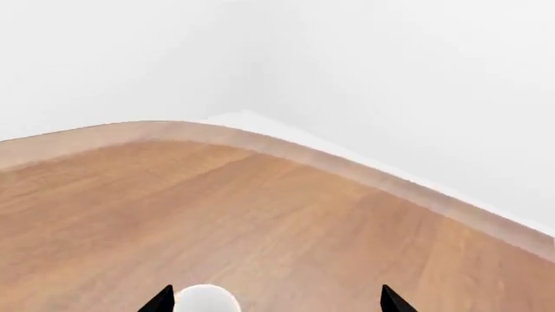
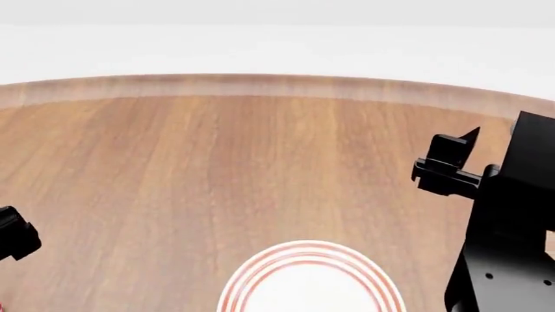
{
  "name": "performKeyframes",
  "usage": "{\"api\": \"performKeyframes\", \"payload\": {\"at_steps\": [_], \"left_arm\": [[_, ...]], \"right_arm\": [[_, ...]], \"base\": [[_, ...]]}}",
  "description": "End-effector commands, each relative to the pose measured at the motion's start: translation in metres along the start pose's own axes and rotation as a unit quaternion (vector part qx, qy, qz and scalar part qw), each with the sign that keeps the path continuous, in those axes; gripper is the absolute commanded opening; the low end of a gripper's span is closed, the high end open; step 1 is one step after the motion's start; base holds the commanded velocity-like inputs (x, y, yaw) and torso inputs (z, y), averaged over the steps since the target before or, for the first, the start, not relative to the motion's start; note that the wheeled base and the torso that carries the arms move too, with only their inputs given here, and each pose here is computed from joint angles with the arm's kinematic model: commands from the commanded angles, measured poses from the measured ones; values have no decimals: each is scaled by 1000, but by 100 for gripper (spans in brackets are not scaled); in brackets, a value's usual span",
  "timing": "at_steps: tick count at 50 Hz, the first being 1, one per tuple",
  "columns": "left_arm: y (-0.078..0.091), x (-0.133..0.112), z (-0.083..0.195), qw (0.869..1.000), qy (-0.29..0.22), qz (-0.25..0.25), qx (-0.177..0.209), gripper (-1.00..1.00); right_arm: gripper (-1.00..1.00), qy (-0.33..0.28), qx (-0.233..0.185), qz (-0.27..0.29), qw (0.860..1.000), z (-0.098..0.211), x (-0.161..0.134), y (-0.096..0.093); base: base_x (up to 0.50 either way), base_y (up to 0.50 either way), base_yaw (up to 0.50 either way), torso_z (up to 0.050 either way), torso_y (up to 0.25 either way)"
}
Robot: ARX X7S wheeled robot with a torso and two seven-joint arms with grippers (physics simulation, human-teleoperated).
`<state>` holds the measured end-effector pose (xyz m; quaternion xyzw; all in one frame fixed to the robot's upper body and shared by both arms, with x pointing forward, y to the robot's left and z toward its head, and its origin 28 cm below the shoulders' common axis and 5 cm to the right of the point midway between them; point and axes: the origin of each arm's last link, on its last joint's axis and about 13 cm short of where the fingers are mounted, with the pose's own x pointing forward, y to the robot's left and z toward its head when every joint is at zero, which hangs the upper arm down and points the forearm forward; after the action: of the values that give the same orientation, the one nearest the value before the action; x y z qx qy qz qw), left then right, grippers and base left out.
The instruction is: Pick up the red mug and put it on the plate
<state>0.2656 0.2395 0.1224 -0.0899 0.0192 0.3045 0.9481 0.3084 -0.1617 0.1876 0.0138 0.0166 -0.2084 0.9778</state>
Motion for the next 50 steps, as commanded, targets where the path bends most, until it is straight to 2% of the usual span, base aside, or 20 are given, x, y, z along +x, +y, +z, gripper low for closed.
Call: {"api": "performKeyframes", "payload": {"at_steps": [1,22,30,50], "left_arm": [[-8,33,-22,980,148,128,-23,100],[-9,38,-28,980,164,115,-11,100],[-12,45,-37,981,163,103,7,100],[-12,66,-60,973,193,127,23,100]], "right_arm": [[100,20,-7,4,1000,-9,6,4],[100,24,-9,6,1000,-12,7,6],[100,29,-9,10,999,-17,9,8],[100,36,-8,15,999,-22,12,9]], "base": [[0,0,0,0,0],[0,0,0,0,0],[0,0,0,0,0],[0,0,0,0,0]]}}
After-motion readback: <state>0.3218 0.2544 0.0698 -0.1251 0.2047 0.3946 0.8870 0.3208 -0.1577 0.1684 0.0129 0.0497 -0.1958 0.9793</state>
